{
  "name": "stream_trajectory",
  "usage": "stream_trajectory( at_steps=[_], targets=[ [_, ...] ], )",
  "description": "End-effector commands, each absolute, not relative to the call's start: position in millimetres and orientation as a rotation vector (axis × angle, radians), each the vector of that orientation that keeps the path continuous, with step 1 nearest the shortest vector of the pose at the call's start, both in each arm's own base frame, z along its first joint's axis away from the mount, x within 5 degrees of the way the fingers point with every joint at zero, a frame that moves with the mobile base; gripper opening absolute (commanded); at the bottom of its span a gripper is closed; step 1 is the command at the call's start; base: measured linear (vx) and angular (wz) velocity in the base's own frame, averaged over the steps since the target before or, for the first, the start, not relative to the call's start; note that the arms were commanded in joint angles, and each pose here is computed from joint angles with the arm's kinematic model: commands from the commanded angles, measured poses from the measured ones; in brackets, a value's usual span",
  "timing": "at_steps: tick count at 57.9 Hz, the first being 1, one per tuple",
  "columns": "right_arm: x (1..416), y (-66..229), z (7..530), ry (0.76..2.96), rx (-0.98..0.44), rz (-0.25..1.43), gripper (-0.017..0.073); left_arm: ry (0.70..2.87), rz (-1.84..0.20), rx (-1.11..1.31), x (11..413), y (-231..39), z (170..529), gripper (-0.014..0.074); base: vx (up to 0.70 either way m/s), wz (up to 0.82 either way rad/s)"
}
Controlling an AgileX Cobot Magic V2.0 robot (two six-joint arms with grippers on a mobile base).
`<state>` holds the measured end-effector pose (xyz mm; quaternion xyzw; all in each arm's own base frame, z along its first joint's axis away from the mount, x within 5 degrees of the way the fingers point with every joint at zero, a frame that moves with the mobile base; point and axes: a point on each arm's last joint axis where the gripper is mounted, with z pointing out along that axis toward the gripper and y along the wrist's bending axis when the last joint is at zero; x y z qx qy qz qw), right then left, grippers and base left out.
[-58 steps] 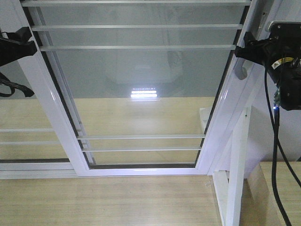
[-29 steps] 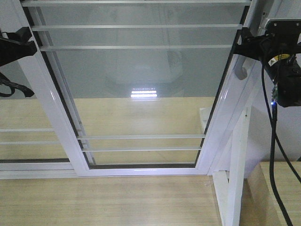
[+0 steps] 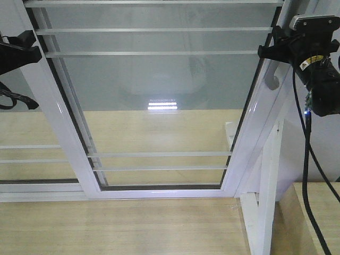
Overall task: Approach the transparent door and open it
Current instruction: 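Close the right gripper around the vertical silver door handle, then pull the handle with the right gripper, sliding the glass panel sideways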
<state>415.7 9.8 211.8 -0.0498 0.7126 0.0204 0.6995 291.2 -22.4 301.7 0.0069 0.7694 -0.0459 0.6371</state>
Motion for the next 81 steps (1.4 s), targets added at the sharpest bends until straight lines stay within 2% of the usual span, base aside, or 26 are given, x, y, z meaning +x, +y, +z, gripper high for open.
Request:
stream_trajectory(
  at_steps=[1, 7, 22, 35, 81],
  targets=[
    [414.2, 14.9, 246.8, 1.433, -0.187, 0.056, 0.0158, 1.609, -0.118, 0.019, 290.0, -24.1, 329.3, 0.0535, 0.00, 0.00],
    [413.5, 19.2, 245.9, 1.438, -0.218, 0.102, 0.0156, 1.609, -0.118, 0.019, 290.0, -24.1, 329.3, 0.0535, 0.00, 0.00],
    [410.8, 28.2, 246.3, 1.425, -0.269, 0.212, 0.0226, 1.609, -0.118, 0.019, 290.0, -24.1, 329.3, 0.0535, 0.00, 0.00],
    [409.5, 35.8, 245.0, 1.432, -0.301, 0.247, 0.0232, 1.610, -0.118, 0.019, 290.0, -24.1, 329.3, 0.0535, 0.00, 0.00],
    [385.8, 142.4, 245.9, 1.381, -0.489, 0.454, 0.0232, 1.610, -0.118, 0.019, 290.0, -24.1, 329.3, 0.0535, 0.00, 0.00]
  ],
)
